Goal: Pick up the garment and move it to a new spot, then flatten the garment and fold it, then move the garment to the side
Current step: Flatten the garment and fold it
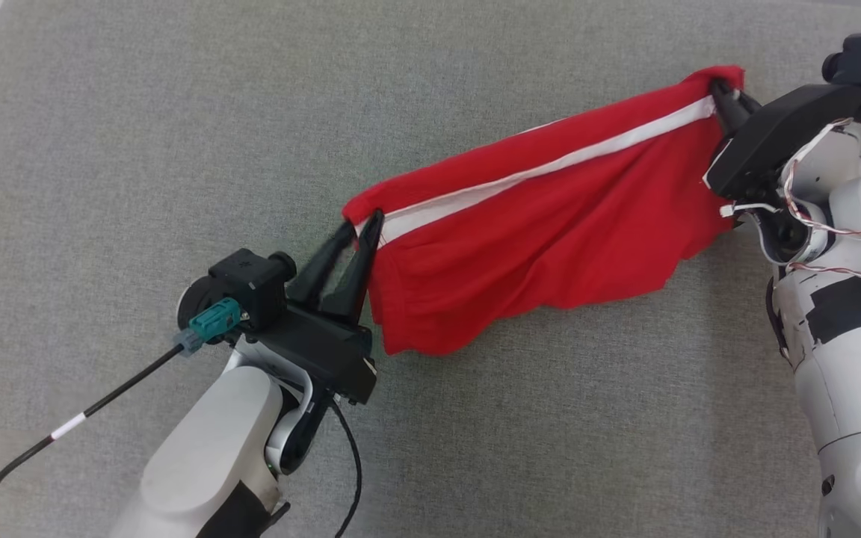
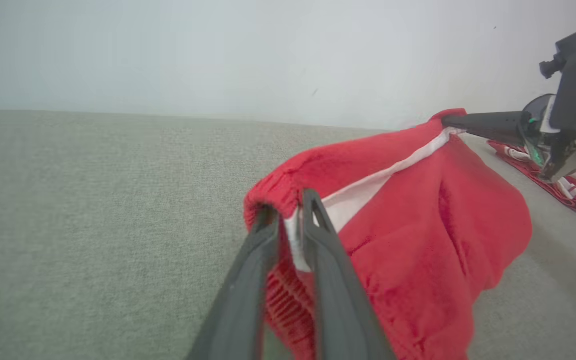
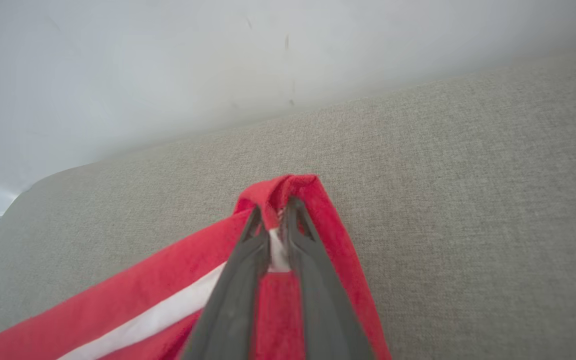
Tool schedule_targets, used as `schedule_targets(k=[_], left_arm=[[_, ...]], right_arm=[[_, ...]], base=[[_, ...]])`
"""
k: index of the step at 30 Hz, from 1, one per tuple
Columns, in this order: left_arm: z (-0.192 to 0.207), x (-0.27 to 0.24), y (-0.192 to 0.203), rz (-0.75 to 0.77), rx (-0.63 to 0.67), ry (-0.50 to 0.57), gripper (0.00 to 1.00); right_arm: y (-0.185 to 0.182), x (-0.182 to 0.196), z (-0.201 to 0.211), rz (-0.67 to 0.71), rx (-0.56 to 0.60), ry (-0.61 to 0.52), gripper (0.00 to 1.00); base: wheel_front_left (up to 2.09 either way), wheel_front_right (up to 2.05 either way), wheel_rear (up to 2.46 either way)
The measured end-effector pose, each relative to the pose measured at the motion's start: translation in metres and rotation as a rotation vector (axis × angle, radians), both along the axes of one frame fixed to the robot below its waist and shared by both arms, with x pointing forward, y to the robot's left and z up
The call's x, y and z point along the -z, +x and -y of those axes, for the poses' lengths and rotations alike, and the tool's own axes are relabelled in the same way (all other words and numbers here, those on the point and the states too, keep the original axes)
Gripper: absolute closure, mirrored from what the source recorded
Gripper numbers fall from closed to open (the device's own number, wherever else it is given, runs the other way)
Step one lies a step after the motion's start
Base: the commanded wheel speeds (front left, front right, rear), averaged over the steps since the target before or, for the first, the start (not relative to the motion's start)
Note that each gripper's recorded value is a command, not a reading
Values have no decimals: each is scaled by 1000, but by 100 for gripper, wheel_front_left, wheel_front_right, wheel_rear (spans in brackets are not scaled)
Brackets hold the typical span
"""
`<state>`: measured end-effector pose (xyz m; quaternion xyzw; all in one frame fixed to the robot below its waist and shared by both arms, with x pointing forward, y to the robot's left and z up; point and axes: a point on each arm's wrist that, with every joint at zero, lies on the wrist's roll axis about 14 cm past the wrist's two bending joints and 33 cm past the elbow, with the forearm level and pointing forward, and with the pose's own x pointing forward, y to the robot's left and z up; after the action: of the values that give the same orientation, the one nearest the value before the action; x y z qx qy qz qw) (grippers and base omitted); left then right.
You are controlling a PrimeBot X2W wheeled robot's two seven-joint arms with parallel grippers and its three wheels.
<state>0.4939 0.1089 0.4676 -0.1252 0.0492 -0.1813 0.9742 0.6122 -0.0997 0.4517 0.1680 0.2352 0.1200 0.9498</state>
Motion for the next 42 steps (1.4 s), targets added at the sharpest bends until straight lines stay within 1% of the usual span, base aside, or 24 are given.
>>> schedule_targets(k=[6, 12, 16, 18, 20, 22, 24, 27, 30, 35, 42], left_arm=[[-5, -9, 1, 27, -15, 15, 0], [-13, -16, -15, 48, -47, 19, 0], [-30, -34, -26, 106, -115, 26, 0], [-42, -46, -32, 141, -164, 11, 0], [-56, -55, -40, 176, -214, 24, 0], [-69, -58, -50, 192, -261, 32, 0], [-81, -56, -60, 194, -301, 62, 0], [-100, -57, -70, 199, -377, 60, 0], [-112, -54, -79, 195, -425, 82, 0], [-121, -44, -89, 167, -462, 85, 0], [-123, -38, -92, 151, -470, 93, 0]], right_arm=[[-5, -10, 1, 32, -1, -2, 0], [-19, -19, 14, 79, 5, -33, 0], [-33, -21, 25, 100, 1, -67, 0], [-40, -21, 31, 110, 2, -84, 0], [-45, -20, 37, 116, 7, -98, 0], [-49, -16, 40, 112, 3, -113, 0], [-53, -11, 41, 103, -5, -129, 0], [-54, -4, 41, 92, -9, -136, 0], [-54, 3, 41, 72, -13, -143, 0], [-54, 18, 39, 29, -18, -155, 0], [-48, 32, 27, -18, -34, -167, 0]], base=[[0, 0, 0], [0, 0, 0], [0, 0, 0], [0, 0, 0], [0, 0, 0], [0, 0, 0], [0, 0, 0], [0, 0, 0], [0, 0, 0], [0, 0, 0], [0, 0, 0]])
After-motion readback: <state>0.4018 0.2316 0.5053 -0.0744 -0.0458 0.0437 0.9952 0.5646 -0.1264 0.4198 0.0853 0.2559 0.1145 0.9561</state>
